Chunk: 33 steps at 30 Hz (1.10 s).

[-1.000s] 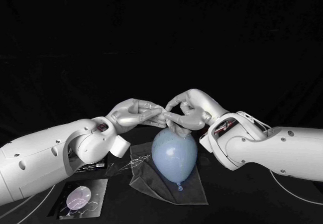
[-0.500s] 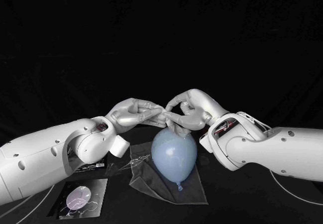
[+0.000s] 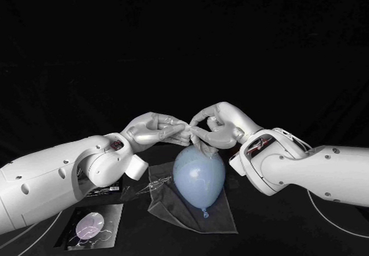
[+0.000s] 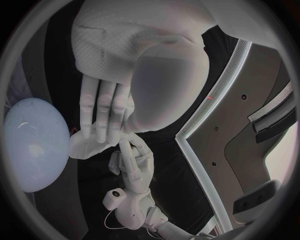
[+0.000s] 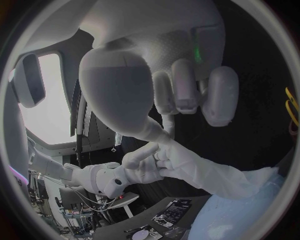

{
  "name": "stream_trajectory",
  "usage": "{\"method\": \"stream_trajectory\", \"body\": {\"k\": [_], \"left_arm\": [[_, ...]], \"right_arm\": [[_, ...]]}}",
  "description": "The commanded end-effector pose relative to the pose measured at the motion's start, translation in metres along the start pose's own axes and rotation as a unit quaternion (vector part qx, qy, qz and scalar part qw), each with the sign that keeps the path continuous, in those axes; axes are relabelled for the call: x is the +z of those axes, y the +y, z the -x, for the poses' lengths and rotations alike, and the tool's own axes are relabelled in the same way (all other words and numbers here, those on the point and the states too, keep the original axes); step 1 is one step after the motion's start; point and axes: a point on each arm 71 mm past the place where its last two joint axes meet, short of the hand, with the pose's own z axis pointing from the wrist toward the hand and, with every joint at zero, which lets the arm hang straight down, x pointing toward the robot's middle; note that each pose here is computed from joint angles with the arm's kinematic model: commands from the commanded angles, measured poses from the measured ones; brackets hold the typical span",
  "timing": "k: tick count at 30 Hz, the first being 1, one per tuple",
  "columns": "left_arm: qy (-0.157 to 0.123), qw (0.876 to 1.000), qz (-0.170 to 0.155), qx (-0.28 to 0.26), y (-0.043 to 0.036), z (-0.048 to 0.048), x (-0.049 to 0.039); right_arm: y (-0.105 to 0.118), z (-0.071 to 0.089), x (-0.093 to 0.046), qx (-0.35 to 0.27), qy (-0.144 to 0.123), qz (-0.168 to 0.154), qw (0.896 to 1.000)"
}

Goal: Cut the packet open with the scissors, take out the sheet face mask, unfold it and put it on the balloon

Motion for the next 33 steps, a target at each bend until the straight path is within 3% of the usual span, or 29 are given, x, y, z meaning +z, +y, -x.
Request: {"method": "stream_trajectory", "body": {"k": [1,33], "left_arm": [[-0.001,1.0,-0.003,0.002,-0.0011,0.0002,-0.0001],[-0.007,1.0,0.0,0.003,0.0002,0.0048,-0.0027]], "right_arm": [[-0.001,0.0,-0.001,0.014,0.01,0.0,1.0],[-0.012,0.013,-0.003,0.033,-0.01,-0.019,0.999]]}}
